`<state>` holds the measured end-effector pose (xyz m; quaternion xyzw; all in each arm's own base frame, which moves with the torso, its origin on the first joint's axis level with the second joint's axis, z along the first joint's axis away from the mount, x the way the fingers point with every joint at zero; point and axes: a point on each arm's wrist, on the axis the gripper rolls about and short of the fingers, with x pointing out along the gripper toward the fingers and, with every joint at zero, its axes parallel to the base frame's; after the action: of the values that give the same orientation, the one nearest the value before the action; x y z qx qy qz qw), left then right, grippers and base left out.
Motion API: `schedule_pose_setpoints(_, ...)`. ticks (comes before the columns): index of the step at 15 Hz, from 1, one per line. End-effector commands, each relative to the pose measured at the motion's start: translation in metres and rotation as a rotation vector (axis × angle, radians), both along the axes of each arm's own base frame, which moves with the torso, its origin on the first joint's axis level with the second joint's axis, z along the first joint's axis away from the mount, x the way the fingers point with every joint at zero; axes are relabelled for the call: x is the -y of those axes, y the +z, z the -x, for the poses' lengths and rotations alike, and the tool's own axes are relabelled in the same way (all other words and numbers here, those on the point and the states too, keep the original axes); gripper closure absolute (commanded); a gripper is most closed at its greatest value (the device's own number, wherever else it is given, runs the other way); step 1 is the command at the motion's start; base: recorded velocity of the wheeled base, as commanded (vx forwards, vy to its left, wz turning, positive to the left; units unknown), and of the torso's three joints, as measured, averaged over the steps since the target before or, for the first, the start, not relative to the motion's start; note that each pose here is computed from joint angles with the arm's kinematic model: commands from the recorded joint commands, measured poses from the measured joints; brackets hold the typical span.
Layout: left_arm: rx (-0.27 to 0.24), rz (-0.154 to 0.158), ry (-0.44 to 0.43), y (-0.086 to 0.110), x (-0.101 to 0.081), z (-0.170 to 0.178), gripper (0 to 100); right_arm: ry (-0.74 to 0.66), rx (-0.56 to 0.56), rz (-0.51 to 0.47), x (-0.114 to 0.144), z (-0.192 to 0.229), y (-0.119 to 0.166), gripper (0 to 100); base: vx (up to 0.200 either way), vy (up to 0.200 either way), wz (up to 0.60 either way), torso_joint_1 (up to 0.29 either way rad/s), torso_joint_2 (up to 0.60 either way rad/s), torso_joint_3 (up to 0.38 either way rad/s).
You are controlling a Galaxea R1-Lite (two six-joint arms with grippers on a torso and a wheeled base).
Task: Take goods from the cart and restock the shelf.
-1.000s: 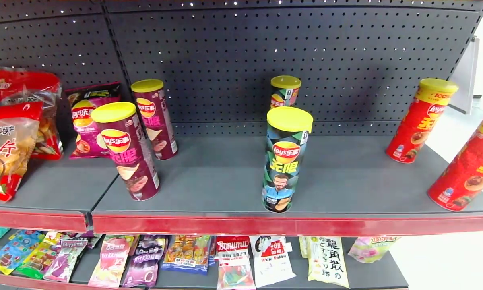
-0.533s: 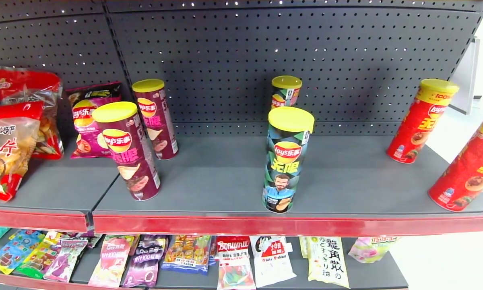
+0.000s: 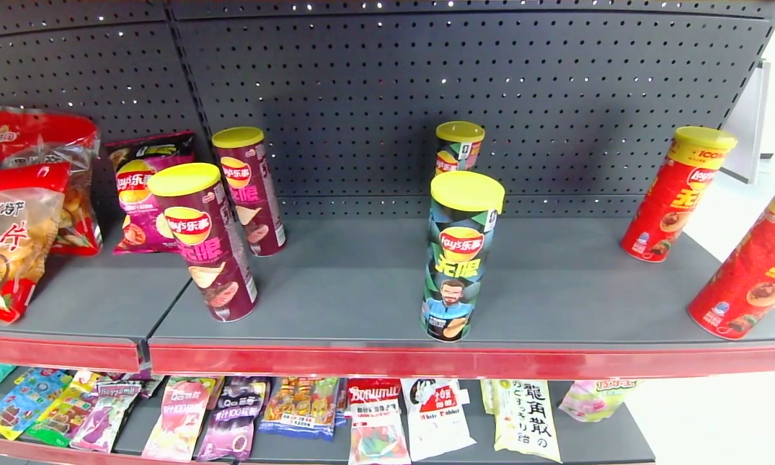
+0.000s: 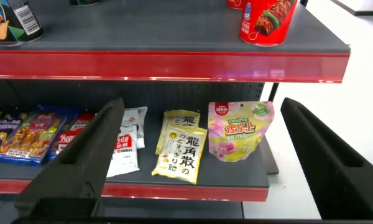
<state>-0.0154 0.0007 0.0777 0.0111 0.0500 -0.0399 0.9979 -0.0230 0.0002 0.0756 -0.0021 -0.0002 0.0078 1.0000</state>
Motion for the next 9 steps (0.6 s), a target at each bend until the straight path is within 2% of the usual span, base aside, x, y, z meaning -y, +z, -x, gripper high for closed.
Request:
schedule_pose_setpoints(1, 0.026, 0.001, 0.036, -0.0003, 0.0005, 0.002, 0, 0.001, 0.0, 0.0, 0.0, 0.0, 0.0001, 0, 0.0, 0.0, 0.0, 0.0, 0.0, 0.0)
schedule_pose_setpoints(3, 0.09, 0.003, 0.065, -0.0021, 0.001, 0.0069, 0, 0.001, 0.0, 0.0, 0.0, 0.0, 0.0001, 0, 0.0, 0.0, 0.0, 0.0, 0.0, 0.0)
schedule_pose_setpoints(9, 0.09, 0.003, 0.068, -0.0023, 0.001, 0.0071, 0, 0.001, 0.0, 0.003, 0.0, 0.0, 0.0001, 0, 0.0, 0.0, 0.0, 0.0, 0.0, 0.0)
